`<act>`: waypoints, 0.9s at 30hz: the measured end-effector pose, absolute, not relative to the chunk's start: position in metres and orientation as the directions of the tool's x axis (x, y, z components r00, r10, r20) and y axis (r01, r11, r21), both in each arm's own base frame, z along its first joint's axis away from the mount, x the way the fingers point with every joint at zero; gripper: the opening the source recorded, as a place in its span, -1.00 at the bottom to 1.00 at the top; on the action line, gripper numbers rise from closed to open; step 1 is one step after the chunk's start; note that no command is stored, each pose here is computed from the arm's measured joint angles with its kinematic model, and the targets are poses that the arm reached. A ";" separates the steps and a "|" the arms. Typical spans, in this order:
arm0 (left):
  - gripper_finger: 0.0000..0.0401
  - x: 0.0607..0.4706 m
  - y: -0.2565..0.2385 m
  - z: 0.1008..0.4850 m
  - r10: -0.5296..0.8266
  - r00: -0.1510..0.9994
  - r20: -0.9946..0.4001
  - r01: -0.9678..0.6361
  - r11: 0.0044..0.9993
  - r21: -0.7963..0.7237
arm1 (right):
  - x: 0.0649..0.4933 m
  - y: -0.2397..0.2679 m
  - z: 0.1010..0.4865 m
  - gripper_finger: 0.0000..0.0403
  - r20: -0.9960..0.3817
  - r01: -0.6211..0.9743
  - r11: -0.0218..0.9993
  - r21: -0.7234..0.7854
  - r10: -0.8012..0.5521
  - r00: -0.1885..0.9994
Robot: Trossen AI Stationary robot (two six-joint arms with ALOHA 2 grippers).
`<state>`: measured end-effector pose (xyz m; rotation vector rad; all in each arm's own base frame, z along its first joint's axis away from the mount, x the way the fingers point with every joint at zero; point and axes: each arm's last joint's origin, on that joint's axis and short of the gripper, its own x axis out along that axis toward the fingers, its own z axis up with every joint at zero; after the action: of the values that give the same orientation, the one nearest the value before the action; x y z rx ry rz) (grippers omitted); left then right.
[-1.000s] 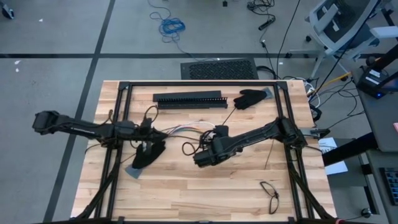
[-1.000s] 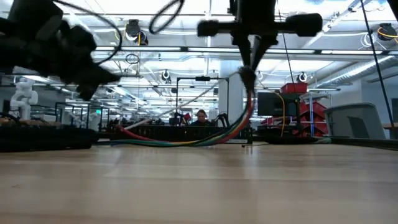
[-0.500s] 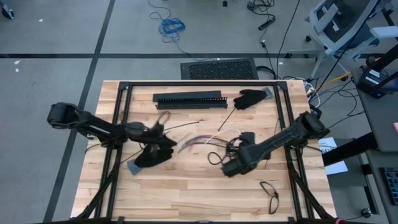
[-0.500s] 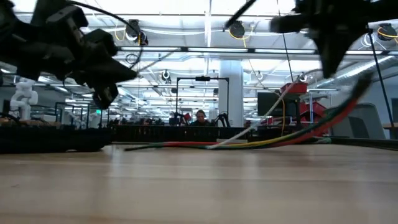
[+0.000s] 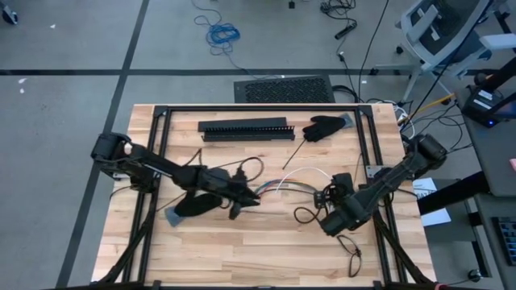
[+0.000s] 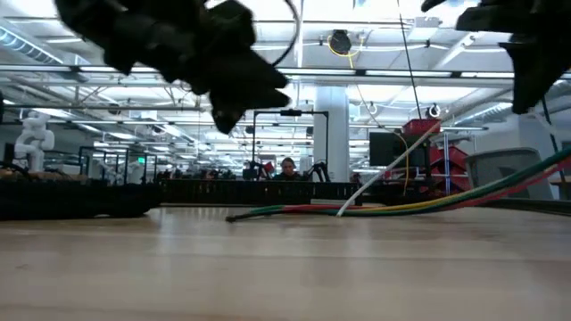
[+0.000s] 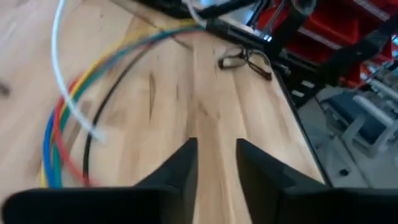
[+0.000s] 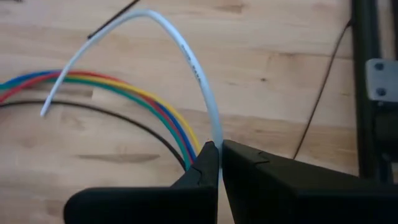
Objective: Ziptie cables
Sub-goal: Wrap the cable wires using a zip tie
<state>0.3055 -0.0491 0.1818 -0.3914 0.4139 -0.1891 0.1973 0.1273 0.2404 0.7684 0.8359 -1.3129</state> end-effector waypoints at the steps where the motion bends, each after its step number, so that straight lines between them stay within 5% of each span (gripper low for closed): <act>1: -0.36 0.310 -0.049 0.183 -0.254 0.885 -0.390 0.091 0.917 -0.389 | 0.195 0.128 0.238 -1.00 -0.870 0.993 0.113 0.022 -0.488 0.075; 10: -0.21 0.300 -0.047 0.182 -0.251 0.626 -0.738 0.122 0.967 -0.225 | 0.188 0.133 0.233 -1.00 -0.874 0.989 0.143 0.029 -0.477 0.095; 19: -0.20 0.295 -0.058 0.178 -0.189 0.587 -0.787 0.270 0.962 -0.030 | 0.190 0.131 0.233 -1.00 -0.864 0.989 0.143 0.041 -0.492 0.107; 27: -0.20 0.291 -0.051 0.162 -0.158 0.492 -0.856 0.144 0.985 -0.099 | 0.206 0.129 0.230 -1.00 -0.869 0.982 0.117 0.150 -0.458 0.187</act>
<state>0.2910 -0.0514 0.1616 -0.0153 1.0407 -0.1832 0.2055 0.1294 0.2300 0.8739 0.7637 -1.2194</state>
